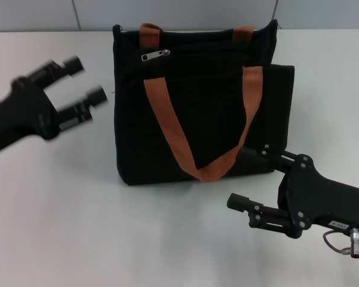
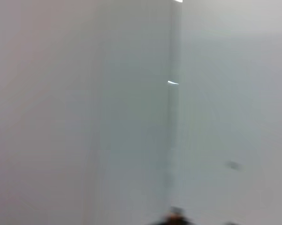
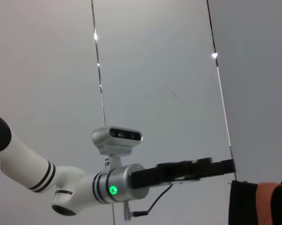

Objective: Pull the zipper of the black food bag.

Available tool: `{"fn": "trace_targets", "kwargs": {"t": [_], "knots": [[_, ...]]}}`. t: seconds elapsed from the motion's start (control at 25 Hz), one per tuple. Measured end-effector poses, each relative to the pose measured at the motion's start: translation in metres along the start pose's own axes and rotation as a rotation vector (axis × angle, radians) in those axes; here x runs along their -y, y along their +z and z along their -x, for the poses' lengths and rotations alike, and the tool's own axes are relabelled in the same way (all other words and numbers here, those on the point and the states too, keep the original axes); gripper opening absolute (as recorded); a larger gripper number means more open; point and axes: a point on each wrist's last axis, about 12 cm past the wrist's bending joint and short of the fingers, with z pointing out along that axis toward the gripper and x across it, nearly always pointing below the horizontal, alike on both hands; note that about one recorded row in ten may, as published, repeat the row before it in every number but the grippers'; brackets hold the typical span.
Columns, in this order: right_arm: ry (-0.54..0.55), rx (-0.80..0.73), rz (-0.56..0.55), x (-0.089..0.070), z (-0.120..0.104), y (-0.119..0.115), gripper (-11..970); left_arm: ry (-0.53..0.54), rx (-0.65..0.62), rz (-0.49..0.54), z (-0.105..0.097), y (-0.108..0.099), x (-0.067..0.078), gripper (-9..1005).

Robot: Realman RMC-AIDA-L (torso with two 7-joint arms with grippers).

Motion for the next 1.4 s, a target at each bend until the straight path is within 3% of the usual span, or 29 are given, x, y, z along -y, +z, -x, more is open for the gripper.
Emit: {"fn": "trace_targets", "kwargs": {"t": [0.2,0.32,0.44,0.64,0.88,1.4], "knots": [[0.001,-0.006,-0.005,0.001,-0.001,0.001,753,-0.052,-0.025,0.085,0.003,0.013,-0.018,798],[0.005,-0.005,-0.006,0.001,-0.001,0.002,753,-0.047,-0.070,0.058,0.002,0.025,-0.020,799],[0.013,-0.001,-0.009,0.001,-0.002,0.003,753,-0.019,-0.154,-0.023,-0.001,0.052,-0.018,799],[0.014,-0.002,-0.011,0.001,-0.002,0.004,752,0.021,-0.214,-0.079,-0.001,0.071,-0.016,766],[0.019,-0.007,-0.018,0.001,-0.004,0.003,752,0.029,-0.225,-0.072,0.000,0.079,-0.019,727],[0.027,-0.005,-0.025,0.002,-0.004,0.005,753,0.041,-0.224,-0.044,0.001,0.077,-0.022,642]]}}
